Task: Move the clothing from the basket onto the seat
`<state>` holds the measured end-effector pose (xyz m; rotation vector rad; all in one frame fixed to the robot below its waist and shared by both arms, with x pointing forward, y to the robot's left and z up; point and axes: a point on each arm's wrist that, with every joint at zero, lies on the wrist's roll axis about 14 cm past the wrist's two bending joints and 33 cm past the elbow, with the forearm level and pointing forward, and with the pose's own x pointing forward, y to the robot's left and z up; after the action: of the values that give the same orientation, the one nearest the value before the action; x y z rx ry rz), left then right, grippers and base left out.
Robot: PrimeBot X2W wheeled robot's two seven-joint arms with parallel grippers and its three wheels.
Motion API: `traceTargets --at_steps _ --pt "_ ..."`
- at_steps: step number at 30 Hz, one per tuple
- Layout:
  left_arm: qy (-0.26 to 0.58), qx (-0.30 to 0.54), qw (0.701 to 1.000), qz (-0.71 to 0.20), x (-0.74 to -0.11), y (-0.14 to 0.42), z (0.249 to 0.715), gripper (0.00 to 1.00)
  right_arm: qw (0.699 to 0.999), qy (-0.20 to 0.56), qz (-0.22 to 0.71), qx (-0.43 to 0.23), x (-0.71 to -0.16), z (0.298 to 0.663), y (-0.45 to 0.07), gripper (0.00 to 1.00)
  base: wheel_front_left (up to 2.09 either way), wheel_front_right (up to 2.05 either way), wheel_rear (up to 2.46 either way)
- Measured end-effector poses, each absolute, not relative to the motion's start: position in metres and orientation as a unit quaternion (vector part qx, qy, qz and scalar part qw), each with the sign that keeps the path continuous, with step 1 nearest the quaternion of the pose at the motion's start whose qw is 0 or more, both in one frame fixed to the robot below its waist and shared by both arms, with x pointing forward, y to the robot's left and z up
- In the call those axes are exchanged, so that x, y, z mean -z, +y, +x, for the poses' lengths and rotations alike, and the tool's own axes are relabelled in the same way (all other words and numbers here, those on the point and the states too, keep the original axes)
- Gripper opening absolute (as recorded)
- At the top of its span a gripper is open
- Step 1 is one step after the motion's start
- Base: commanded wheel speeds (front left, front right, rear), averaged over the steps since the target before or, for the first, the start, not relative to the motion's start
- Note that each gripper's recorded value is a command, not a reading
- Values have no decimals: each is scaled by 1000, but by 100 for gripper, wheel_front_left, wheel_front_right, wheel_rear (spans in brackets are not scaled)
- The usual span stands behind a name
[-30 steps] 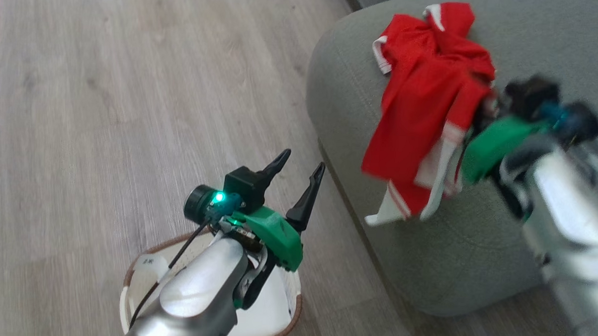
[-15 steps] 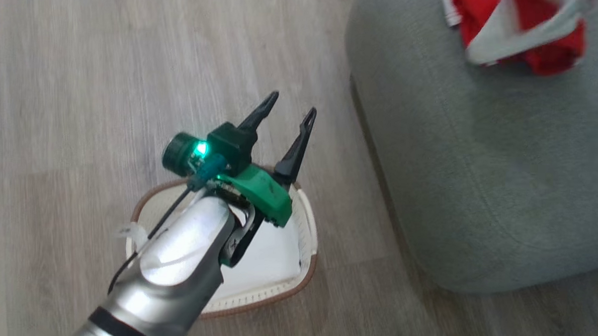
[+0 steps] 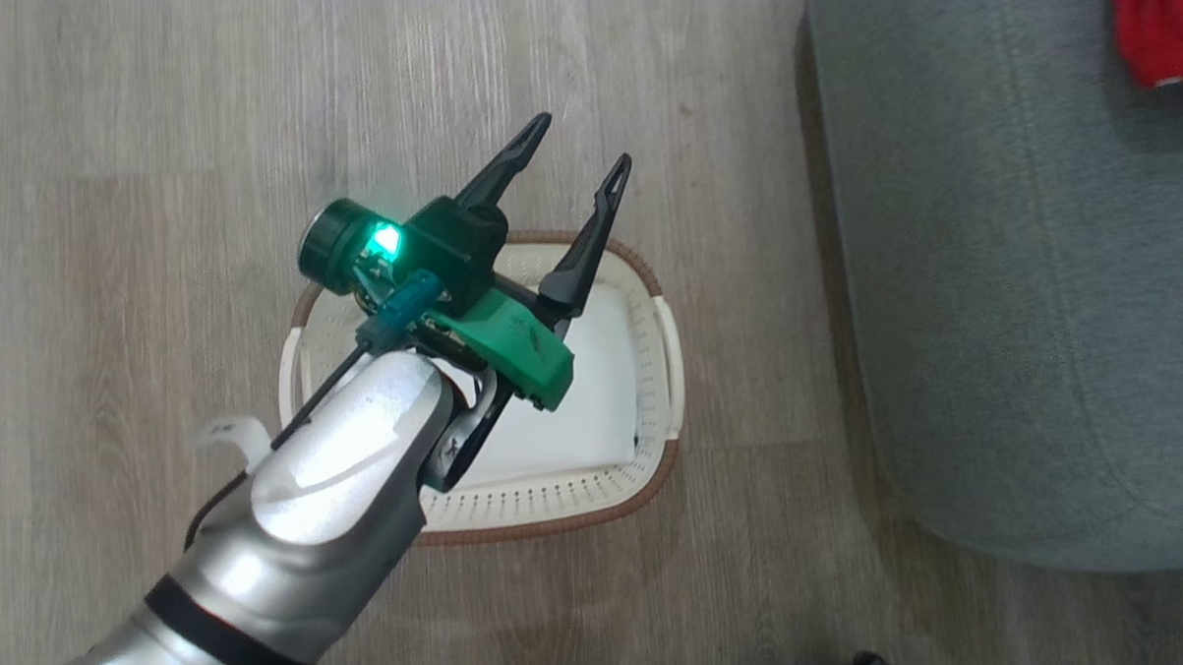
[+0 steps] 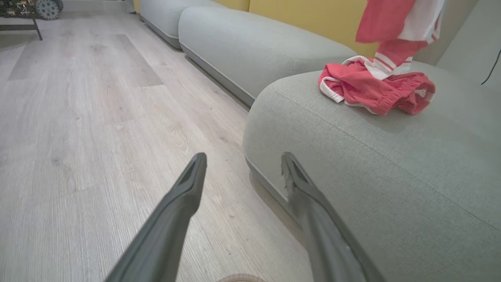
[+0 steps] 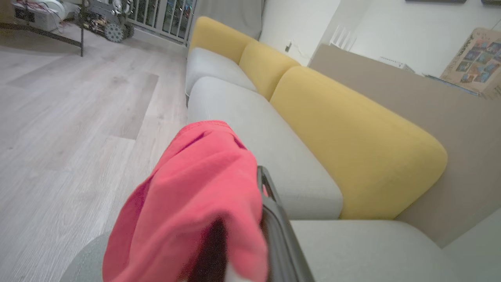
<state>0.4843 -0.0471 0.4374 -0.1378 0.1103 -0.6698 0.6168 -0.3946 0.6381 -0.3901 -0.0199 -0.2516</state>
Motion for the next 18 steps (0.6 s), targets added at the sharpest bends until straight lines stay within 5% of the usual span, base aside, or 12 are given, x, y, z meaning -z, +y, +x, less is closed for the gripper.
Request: traceTargets --at_steps 7,11,13,18 --pt "78 327 940 -61 -414 -41 488 100 974 99 -161 126 -517 609 -395 0 0 0 0" --pt "88 332 937 -59 -406 -43 487 100 973 121 -155 125 -491 603 -392 37 0 0 0" --pt "89 335 936 -58 -404 -45 486 100 973 120 -151 126 -488 602 -391 100 0 0 0" --pt "91 339 935 -55 -403 -48 487 100 972 126 -150 129 -483 592 -393 100 0 0 0"
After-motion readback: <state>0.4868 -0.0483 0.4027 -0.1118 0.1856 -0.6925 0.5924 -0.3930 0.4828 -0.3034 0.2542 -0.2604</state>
